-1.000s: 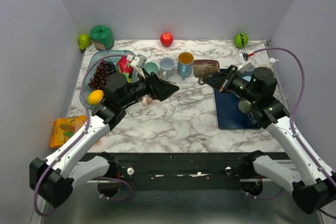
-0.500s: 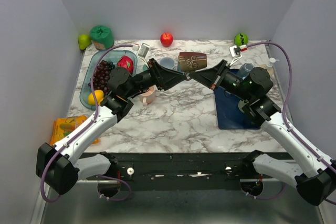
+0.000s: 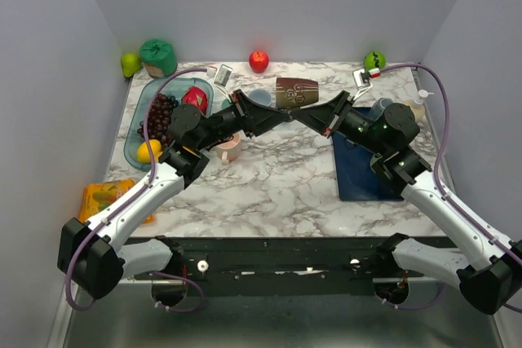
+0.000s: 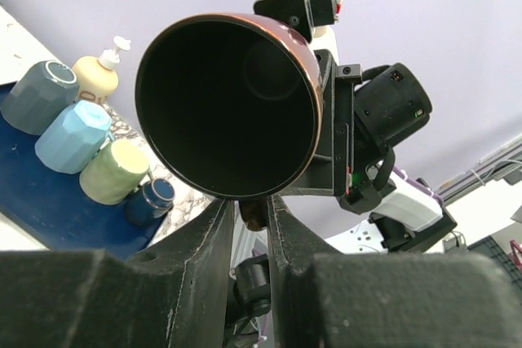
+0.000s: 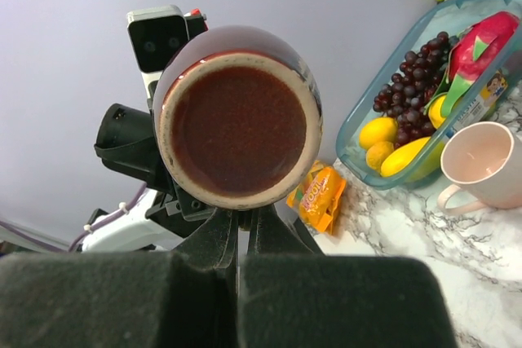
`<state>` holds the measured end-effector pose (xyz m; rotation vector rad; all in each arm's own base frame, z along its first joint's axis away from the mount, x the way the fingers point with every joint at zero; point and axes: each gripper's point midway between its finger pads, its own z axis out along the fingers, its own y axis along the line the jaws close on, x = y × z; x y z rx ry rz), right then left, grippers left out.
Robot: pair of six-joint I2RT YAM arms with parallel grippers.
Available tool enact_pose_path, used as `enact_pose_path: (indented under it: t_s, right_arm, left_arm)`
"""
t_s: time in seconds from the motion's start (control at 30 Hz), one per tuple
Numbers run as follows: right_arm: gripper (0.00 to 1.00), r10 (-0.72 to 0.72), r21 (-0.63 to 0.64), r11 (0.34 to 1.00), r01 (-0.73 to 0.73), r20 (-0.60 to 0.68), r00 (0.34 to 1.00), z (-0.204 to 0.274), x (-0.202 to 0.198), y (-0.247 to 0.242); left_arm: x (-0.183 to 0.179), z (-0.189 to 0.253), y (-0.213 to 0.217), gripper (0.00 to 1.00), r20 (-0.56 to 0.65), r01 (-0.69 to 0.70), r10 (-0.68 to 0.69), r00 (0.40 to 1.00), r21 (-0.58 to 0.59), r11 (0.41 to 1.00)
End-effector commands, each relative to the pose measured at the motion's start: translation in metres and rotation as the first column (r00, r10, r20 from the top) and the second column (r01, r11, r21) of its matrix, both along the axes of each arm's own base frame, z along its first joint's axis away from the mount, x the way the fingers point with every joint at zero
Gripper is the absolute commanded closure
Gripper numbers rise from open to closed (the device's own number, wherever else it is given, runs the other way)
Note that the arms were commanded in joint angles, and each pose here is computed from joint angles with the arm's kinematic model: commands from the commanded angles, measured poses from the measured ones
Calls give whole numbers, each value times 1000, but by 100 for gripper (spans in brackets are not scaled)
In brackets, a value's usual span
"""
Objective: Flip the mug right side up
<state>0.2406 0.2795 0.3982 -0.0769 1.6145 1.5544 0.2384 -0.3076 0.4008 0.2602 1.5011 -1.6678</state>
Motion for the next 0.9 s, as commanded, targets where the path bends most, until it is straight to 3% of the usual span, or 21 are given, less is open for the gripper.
enact_pose_path:
  t_s: [0.0, 0.17, 0.5, 0.53, 0.67, 0.7, 0.83, 0.87]
  right_arm:
    - [99, 29, 30, 999, -32, 102, 994, 25, -11, 4]
    - [99, 50, 12, 999, -52, 88, 995, 15, -13, 12]
    - [99, 75, 23, 997, -76, 36, 997, -8, -14, 25]
    - [99, 79, 24, 997, -80, 29, 996, -10, -14, 26]
    - [99, 70, 36, 997, -70, 16, 997, -12, -14, 26]
    - [99, 65, 38, 997, -66, 16, 998, -12, -13, 25]
    - [99, 50, 30, 998, -50, 15, 999, -14, -13, 23]
    - [99, 39, 28, 999, -39, 19, 999, -13, -12, 21]
  left_arm:
    - [0, 24, -2, 70, 40, 11, -9, 999, -47, 999]
    - [4, 24, -6, 69, 30, 19, -18, 999, -58, 998]
    - [2, 40, -9, 55, 19, 68, -65, 998, -156, 985]
    - [3, 39, -10, 57, 13, 68, -67, 998, -159, 985]
    - [6, 39, -10, 86, 7, 58, -57, 998, -169, 984]
    - [7, 38, -9, 88, 9, 53, -52, 999, -166, 985]
    - [9, 34, -9, 86, 5, 33, -33, 999, -147, 989]
    - [9, 31, -9, 74, -3, 32, -33, 999, -142, 989]
